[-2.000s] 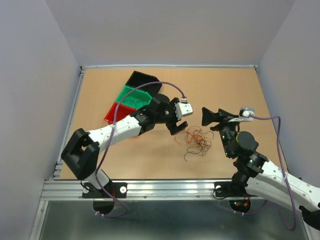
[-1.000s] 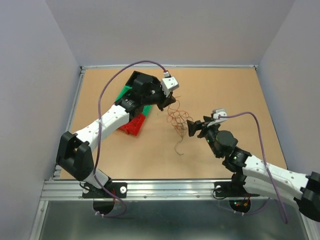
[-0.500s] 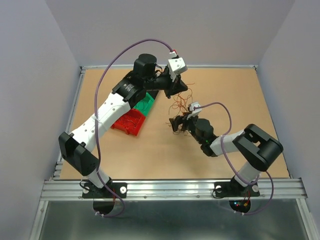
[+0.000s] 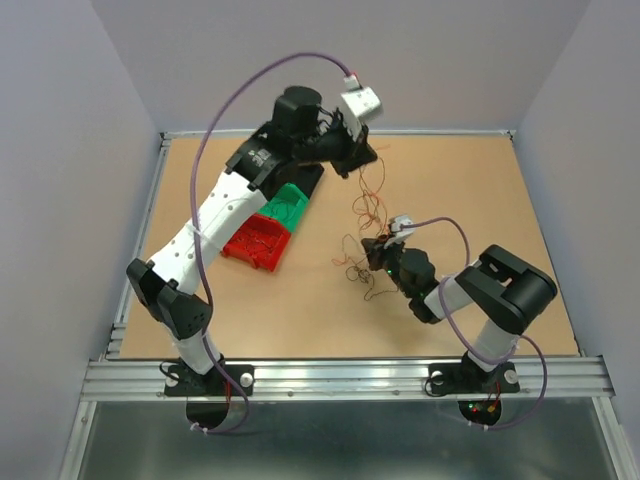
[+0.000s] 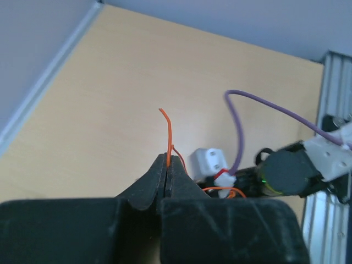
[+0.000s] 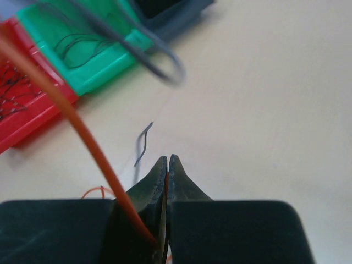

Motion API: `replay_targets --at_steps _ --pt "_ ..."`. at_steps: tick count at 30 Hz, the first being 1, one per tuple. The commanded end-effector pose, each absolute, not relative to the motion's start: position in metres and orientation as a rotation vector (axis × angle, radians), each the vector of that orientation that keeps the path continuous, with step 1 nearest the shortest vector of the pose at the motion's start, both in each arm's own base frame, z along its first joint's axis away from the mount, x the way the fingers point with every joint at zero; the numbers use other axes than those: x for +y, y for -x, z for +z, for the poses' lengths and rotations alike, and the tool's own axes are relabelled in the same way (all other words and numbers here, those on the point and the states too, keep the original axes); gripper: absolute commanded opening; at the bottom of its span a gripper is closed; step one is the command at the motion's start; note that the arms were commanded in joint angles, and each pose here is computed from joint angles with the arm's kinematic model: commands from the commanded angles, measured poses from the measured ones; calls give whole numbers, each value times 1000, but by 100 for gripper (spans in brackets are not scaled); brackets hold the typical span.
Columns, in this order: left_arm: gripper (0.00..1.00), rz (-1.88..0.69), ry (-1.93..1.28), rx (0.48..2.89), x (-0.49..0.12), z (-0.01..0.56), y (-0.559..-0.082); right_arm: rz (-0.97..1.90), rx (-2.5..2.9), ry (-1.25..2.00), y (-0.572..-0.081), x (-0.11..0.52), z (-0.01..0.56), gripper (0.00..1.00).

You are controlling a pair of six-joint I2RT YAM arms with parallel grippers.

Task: Untangle the cables

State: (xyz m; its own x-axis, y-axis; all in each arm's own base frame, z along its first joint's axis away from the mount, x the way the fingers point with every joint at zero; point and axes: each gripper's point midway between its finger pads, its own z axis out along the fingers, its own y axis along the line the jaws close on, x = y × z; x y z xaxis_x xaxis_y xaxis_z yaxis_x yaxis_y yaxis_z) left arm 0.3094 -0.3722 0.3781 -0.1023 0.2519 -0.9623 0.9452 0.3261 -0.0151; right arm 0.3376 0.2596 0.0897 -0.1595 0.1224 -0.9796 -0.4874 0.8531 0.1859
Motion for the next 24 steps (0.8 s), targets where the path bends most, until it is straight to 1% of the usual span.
replay_targets --at_steps 1,2,3,4,5,6,8,10,11,12,14,15,20,21,22,23,24 --pt "0 -654 -634 1368 -267 546 -354 640 1261 -300 -348 163 191 1" --pt "0 -602 -410 1380 -196 571 -384 613 1229 -430 -359 116 195 0" --pt "0 -575 -318 1329 -160 598 -385 679 1315 -535 -353 101 166 0" --pt "0 -534 -252 1287 -129 615 -377 673 1313 -590 -351 81 161 0" --pt "0 -442 -144 1227 -77 631 -380 624 1267 -665 -347 45 163 1" --pt "0 -409 -79 1282 -54 601 -397 630 1246 -716 -341 33 163 0" --pt "0 -341 1 1253 -17 583 -391 571 1253 -783 -331 3 156 1" --pt "0 -307 14 1245 -9 571 -387 544 1259 -831 -328 -7 153 0" --pt "0 -304 -9 1211 -12 576 -378 531 1273 -833 -324 -8 150 1" --pt "0 -342 -55 1246 -22 558 -382 544 1236 -809 -320 -8 163 1" --pt "0 -390 -116 1245 -35 553 -377 579 1224 -745 -318 1 177 1" --pt "0 -438 -205 1235 -52 552 -373 588 1241 -712 -316 6 177 1" --pt "0 -489 -357 1237 -95 553 -372 727 1320 -372 -315 58 204 1" --pt "0 -491 -362 1242 -97 555 -372 739 1329 -306 -320 66 213 13" --pt "0 -490 -363 1252 -96 554 -374 801 1374 -202 -317 85 213 21" --pt "0 -492 -361 1266 -96 550 -380 826 1420 -164 -320 93 205 33" --pt "0 -525 -381 1271 -110 547 -378 849 1436 -125 -320 99 205 57"
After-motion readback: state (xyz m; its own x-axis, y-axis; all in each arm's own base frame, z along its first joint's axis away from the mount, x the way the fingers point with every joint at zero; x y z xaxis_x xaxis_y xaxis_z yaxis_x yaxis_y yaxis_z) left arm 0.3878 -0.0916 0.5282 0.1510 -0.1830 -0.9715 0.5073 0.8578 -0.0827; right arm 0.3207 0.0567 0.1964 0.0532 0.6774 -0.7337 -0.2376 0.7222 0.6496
